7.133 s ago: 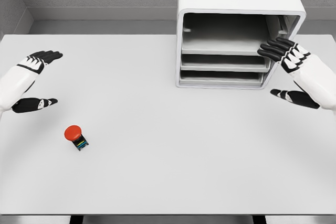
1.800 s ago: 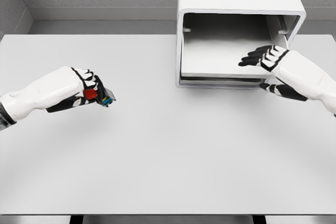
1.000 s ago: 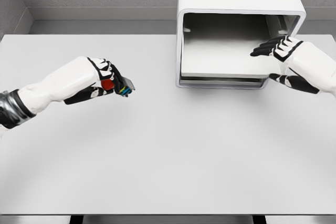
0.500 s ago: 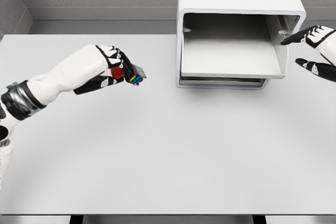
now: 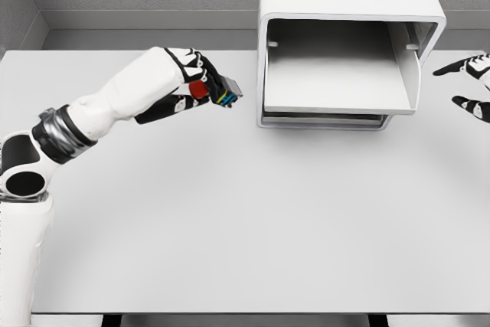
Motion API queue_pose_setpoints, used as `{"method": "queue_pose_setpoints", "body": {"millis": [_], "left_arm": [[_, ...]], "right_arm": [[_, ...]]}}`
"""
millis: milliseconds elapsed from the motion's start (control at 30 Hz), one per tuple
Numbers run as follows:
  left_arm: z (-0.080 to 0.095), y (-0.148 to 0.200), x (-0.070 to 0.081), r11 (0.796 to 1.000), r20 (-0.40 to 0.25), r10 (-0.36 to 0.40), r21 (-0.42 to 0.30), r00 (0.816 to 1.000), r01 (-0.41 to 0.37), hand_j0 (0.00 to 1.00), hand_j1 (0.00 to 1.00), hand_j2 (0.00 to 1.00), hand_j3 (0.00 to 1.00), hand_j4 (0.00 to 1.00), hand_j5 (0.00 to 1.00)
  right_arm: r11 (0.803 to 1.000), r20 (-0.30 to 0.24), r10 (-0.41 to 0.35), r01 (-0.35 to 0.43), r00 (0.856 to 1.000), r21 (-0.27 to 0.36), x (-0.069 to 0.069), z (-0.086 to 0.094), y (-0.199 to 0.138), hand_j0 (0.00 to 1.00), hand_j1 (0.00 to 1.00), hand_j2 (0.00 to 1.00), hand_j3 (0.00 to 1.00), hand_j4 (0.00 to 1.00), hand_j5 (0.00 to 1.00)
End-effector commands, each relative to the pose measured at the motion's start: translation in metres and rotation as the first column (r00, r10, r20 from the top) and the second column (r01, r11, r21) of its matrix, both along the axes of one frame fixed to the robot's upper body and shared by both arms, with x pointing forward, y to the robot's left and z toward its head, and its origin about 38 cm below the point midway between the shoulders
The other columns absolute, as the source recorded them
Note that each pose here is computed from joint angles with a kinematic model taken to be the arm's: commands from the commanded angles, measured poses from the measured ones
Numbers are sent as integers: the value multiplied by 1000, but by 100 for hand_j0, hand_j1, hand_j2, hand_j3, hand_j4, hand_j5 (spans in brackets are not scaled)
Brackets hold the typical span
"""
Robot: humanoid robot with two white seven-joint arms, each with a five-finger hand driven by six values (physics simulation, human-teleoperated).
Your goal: Slide open multi-storey tabletop storage cabinets and put open load switch and slide close multi-storey tabletop storage cabinets
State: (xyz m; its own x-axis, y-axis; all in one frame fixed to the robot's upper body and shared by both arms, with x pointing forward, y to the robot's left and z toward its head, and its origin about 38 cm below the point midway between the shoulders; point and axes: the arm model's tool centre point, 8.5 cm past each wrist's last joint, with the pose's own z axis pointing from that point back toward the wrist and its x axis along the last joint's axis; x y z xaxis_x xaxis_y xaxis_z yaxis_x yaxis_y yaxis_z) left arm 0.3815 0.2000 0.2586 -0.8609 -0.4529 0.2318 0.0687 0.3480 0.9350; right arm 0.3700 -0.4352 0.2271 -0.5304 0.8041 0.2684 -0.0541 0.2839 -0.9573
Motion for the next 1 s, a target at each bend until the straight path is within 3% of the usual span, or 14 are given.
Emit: {"method": "queue_pose_setpoints", "body": {"millis": [0, 467, 767, 967], "left_arm": [[-1, -8, 0, 1000, -2, -3, -21, 1000, 3, 35, 35, 35, 35, 35, 35], [-3, -44, 4, 998, -4, -31, -61, 999, 31, 35, 35, 35, 35, 35, 35], [3, -61, 6, 997, 17, -37, -68, 999, 38, 36, 36, 36, 36, 36, 36], [-2, -75, 12, 998, -3, -44, -55, 999, 44, 36, 36, 36, 36, 36, 36]], "right_arm": [[1000, -10, -16, 16, 1000, 3, 0, -2, -6, 68, 68, 68, 68, 68, 68], [998, -128, -56, 55, 990, -8, -34, -42, -22, 69, 69, 69, 69, 69, 69], [999, -155, -41, 43, 987, 6, -45, -57, -14, 70, 70, 70, 70, 70, 70], [999, -158, -9, 16, 987, 39, -52, -69, 6, 73, 73, 73, 73, 73, 73]]}}
